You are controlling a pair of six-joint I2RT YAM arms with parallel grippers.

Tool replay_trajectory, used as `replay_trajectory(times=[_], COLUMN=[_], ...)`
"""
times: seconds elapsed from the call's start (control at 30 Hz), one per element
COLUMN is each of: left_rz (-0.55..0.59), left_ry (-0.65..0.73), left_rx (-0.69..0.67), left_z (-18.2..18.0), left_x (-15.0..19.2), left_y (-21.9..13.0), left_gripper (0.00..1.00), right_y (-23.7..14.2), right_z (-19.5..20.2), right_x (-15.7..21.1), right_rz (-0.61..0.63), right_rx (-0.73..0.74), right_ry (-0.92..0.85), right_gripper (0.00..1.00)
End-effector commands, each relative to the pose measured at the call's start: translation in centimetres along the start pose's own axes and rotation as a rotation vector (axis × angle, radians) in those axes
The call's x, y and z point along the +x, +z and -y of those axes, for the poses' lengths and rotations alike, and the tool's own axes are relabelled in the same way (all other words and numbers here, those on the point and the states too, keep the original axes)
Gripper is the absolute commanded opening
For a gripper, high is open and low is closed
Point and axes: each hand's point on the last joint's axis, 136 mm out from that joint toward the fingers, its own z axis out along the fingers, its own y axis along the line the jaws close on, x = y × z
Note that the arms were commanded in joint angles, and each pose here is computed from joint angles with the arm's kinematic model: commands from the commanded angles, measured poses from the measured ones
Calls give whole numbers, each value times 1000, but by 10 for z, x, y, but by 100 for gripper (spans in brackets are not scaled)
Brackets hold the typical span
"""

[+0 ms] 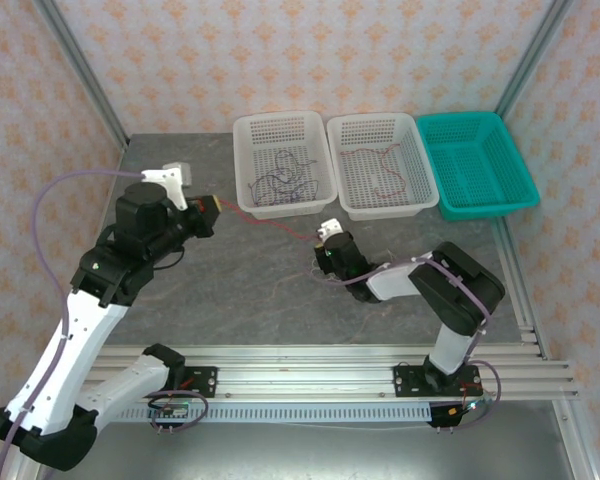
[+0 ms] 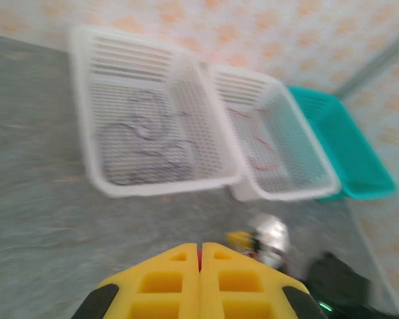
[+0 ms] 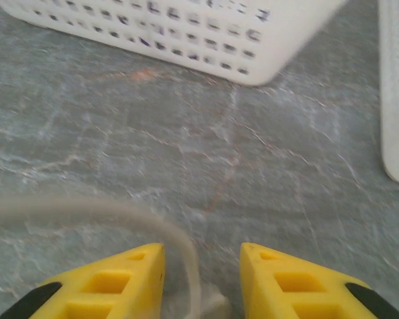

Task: Untangle the cables

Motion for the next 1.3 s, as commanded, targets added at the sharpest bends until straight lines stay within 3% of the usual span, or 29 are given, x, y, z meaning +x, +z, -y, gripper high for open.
replay_trajectory(times=[0.0,0.13,0.23,0.33,0.43,0.53,0.67,0.73,0.87,0.97,1.1,1.27], left_rz=[143,200,177,122,91,65,-29,-70,-105,-102,-100,-106], left_ry=[7,-16,-25,-27,-33,-18,-20,-50,-39,-20,8,47], left_rx=[-245,-325,-259,-126,-153,-128,115,188,212,214,196,144], left_z=[-51,-73,-65,-46,-53,-50,-13,-4,2,5,6,-2], left_x=[-29,-36,-32,-22,-14,-9,9,21,36,36,32,33], left_y=[-36,-52,-43,-23,-14,-8,17,31,41,39,31,19], left_gripper=[0,0,0,0,0,0,0,0,0,0,0,0], right_y=[-10,-19,-24,-29,-38,-48,-78,-95,-107,-95,-53,9], right_z=[36,58,63,65,67,57,-8,-31,-58,-81,-95,-75], right_x=[22,33,34,31,26,17,-13,-26,-42,-48,-43,-25], right_rz=[-46,-63,-59,-56,-35,-10,39,66,77,98,73,-55], right_rx=[124,175,166,163,163,86,-313,-447,-515,-547,-486,-237], right_ry=[93,158,173,173,191,205,142,89,-37,-92,-235,-341], right_gripper=[36,39,32,32,34,45,77,82,85,85,86,86])
